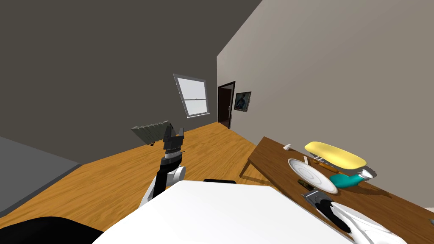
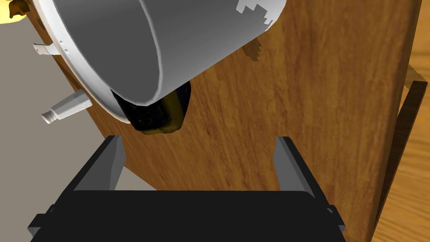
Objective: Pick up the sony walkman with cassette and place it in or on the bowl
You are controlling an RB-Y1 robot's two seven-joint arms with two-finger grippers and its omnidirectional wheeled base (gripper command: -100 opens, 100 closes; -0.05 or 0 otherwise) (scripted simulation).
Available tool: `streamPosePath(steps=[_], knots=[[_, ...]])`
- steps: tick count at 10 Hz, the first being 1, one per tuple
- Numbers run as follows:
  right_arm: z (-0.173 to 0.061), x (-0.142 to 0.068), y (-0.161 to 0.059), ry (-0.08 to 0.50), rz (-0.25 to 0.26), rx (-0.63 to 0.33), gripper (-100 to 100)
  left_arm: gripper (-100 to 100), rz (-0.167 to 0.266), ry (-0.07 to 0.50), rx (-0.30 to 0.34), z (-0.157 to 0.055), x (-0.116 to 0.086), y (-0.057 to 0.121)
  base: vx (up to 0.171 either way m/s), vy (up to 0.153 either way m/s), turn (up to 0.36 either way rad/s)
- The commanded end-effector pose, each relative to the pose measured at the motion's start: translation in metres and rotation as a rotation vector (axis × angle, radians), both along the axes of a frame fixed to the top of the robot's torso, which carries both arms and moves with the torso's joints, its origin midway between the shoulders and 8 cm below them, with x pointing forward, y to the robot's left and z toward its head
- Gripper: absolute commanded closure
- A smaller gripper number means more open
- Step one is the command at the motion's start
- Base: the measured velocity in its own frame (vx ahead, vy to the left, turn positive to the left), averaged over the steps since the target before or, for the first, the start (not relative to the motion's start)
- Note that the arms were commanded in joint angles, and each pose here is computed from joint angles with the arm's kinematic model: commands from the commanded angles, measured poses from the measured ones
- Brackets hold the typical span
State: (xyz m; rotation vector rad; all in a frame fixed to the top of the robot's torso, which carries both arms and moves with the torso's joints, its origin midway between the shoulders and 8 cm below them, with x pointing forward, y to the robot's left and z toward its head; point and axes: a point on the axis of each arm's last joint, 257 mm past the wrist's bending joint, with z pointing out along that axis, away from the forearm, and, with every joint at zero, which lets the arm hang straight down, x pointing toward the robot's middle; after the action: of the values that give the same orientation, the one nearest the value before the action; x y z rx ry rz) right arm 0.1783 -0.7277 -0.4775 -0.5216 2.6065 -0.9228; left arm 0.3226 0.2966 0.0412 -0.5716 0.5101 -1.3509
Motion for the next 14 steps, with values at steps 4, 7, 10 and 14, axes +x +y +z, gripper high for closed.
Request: streamPosePath(steps=[4,7,10,14], knots=[[0.006,-0.024,-0.023,0.079,0.009,-0.06,-100,0,0.0,0.0,0.0,0.0,0.0,0.0,0.033,-0.019,0.037],[0.008,-0.042,-0.033,0.135,0.016,-0.092,-100,0,0.0,0.0,0.0,0.0,0.0,0.0,0.052,-0.042,0.051],[0.006,-0.044,-0.032,0.145,0.017,-0.094,0,0,0.0,0.0,0.0,0.0,0.0,0.0,0.028,-0.031,0.027],[-0.006,-0.04,-0.021,0.145,0.008,-0.093,100,0,0.0,0.0,0.0,0.0,0.0,0.0,-0.002,-0.078,0.034]])
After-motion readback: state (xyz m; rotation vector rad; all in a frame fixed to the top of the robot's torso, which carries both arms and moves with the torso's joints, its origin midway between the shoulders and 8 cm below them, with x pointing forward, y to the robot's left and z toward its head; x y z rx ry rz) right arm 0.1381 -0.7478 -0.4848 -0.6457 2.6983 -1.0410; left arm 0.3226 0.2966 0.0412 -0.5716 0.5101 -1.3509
